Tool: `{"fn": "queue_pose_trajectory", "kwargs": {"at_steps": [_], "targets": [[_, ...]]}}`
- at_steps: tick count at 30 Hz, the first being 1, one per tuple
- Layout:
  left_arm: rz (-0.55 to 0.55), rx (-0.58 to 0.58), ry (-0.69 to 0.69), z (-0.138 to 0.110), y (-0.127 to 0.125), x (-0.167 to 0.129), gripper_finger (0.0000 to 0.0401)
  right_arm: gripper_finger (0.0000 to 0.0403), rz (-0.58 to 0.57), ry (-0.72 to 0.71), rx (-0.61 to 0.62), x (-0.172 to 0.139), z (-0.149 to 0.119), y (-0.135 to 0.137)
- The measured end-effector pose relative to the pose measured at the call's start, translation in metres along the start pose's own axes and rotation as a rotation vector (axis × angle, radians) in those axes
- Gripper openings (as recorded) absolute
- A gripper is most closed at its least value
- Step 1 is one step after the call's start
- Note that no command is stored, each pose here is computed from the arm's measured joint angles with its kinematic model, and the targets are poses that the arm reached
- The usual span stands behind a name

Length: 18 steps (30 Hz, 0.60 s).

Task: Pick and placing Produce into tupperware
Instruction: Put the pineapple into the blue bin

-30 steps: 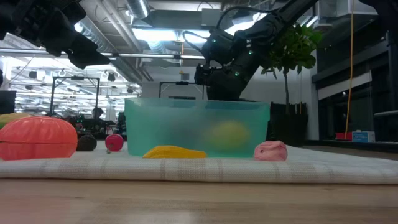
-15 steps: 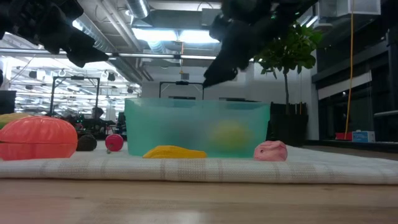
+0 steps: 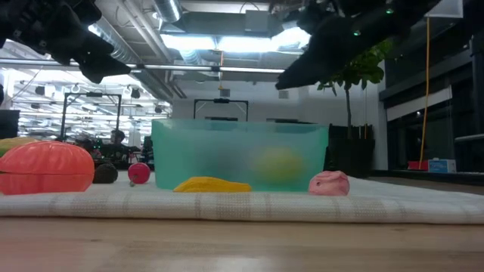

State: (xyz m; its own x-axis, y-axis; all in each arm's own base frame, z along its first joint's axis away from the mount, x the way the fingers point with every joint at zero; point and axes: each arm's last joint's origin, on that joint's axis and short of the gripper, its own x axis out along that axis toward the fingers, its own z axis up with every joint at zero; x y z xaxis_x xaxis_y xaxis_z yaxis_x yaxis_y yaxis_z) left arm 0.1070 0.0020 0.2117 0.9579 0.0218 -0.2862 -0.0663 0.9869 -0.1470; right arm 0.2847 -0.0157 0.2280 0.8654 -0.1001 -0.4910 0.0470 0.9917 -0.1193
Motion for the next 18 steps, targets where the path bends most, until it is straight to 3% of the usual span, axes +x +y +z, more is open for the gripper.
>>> {"fn": "queue_pose_trajectory", "kwargs": {"at_steps": [8,18], "targets": [[0.001,0.0,0.004,0.0,0.0,0.0,0.0286,0.0315,-0.095,-0.045,0.025,-0.021,-0.016,0.002],[0.001,-0.013,0.002,0.0,0.0,0.0,0.0286,0.0315,-0.111,-0.124,0.032,-0.024,-0.021,0.001]]}}
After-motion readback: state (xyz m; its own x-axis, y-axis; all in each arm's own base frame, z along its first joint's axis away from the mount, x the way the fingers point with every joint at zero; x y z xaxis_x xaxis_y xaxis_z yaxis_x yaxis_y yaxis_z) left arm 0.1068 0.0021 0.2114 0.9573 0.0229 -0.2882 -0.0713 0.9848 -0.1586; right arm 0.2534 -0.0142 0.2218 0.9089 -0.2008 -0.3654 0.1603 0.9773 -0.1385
